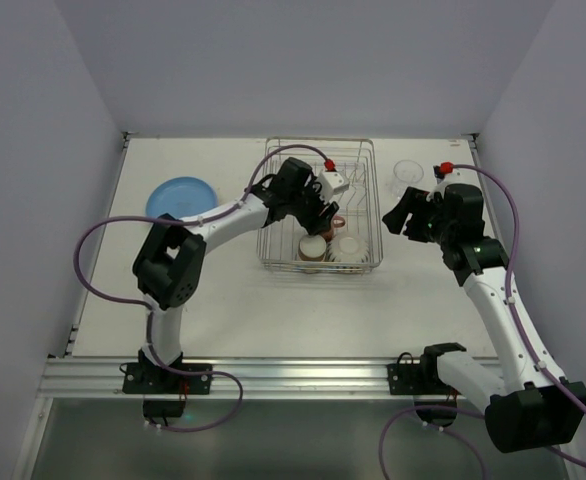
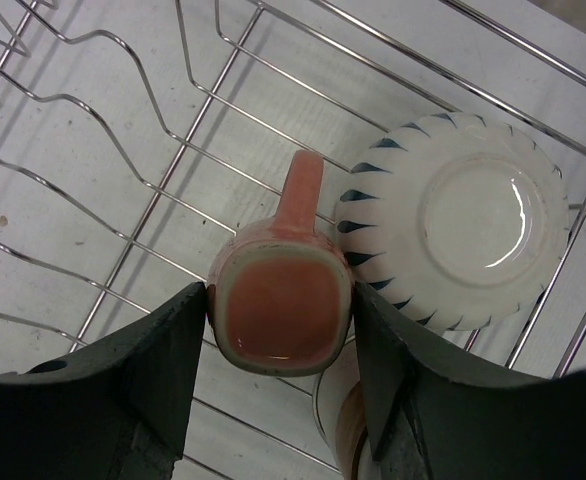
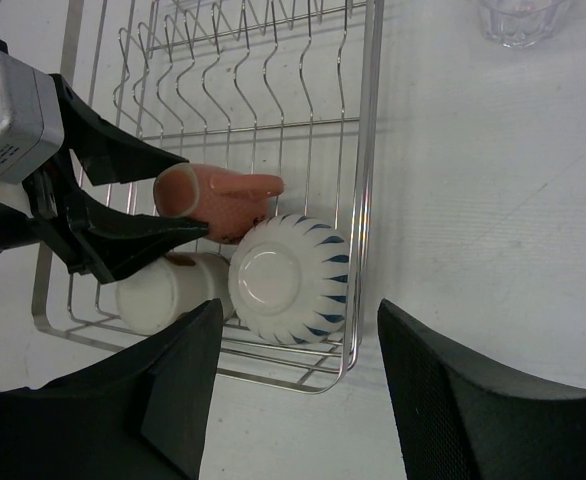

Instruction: Unload the mixed dishes from the dish rack

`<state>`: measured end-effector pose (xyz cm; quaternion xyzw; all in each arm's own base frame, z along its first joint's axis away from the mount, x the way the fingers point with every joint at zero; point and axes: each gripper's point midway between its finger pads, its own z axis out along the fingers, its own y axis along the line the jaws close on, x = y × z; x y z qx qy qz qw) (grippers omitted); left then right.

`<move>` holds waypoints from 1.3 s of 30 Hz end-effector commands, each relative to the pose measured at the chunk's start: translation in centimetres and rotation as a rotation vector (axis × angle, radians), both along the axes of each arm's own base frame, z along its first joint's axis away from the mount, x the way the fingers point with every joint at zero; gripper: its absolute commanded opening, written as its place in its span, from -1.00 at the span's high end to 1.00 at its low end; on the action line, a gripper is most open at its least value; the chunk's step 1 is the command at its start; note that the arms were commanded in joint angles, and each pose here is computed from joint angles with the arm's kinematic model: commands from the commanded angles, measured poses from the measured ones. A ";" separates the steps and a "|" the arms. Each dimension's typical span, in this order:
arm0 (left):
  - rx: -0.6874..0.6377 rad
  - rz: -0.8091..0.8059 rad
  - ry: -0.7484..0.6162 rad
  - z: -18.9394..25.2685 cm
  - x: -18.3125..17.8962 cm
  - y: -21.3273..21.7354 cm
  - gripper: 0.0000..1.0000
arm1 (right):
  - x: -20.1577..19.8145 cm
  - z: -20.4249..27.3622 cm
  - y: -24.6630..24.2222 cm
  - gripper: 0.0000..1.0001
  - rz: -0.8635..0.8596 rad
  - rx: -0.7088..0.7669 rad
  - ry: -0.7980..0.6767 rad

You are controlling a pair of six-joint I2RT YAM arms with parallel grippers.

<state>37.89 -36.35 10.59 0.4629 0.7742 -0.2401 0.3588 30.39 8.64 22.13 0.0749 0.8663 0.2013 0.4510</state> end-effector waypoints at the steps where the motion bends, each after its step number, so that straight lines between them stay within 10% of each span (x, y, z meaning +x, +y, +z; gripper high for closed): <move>1: 0.028 -0.011 0.003 0.0 0.1 -0.2 0.04 | 0.3 1.0 0.1 -0.31 0.003 0.004 -0.033; 21: -0.306 0.232 -0.045 12.8 3.3 2.9 0.65 | -0.2 1.6 0.1 -0.31 0.006 0.011 -0.055; 39: -0.825 0.097 0.070 22.9 -4.7 5.2 0.65 | -3.4 6.9 5.7 -0.31 0.303 0.265 -0.261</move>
